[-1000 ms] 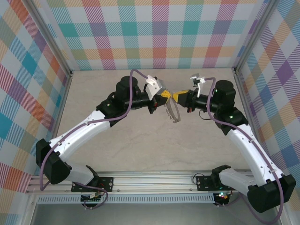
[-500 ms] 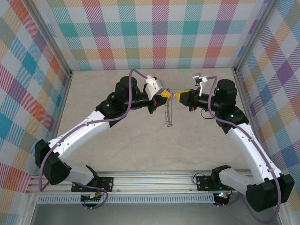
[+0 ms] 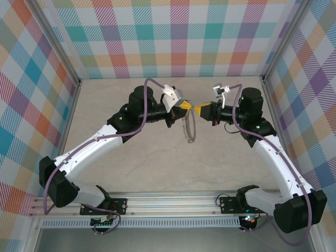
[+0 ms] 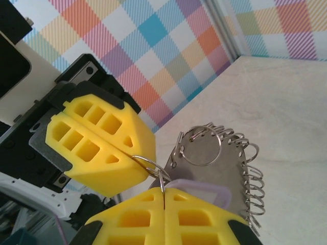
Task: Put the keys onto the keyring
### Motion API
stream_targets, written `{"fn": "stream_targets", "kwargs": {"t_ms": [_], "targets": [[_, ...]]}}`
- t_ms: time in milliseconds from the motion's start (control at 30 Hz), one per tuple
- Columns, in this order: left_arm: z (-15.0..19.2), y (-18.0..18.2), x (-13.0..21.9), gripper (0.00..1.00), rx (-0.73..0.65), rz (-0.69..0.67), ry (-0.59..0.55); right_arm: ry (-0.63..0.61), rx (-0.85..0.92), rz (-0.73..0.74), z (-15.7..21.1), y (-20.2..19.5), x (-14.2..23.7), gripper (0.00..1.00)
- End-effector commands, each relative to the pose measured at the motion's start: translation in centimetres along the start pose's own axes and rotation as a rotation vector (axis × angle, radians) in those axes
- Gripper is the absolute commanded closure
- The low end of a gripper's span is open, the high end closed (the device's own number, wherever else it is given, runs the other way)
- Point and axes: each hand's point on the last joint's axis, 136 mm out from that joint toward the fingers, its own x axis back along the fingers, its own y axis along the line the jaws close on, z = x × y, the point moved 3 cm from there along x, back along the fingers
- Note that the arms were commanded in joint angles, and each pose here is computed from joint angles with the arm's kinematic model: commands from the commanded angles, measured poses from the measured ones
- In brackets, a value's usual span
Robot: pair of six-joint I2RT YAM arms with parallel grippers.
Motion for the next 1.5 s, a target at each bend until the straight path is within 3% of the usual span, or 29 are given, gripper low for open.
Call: {"fn": "stream_targets", "kwargs": {"t_ms": [0, 267, 800, 1333, 1467], "targets": [[-3.6, -1.0, 0.9, 1.00, -0.060, 0.026, -0.136, 0.024, -0.023, -0.075, 0.8, 0.4, -0.3, 1.00], [-3.6, -0.8, 0.5, 1.00, -0.052, 0.020, -0.145, 0.022, -0.049, -0.105, 1.2, 0.4, -0.5, 1.00], [-3.9, -0.5, 1.3, 1.00, -0.052, -0.023, -0.166, -0.007, -0.034, -0.011, 2.4, 0.1, 0.7, 1.00], [-4.0, -0.4, 0.7, 1.00, 0.002, -0.004, -0.205, 0.035, -0.073, -0.154, 2.1, 0.8, -0.2, 1.00], [-3.7, -0.1, 0.2, 1.00, 0.032, -0.011, -0.210, 0.032, -0.070, -0.134, 2.2, 0.7, -0.1, 0.88]]}}
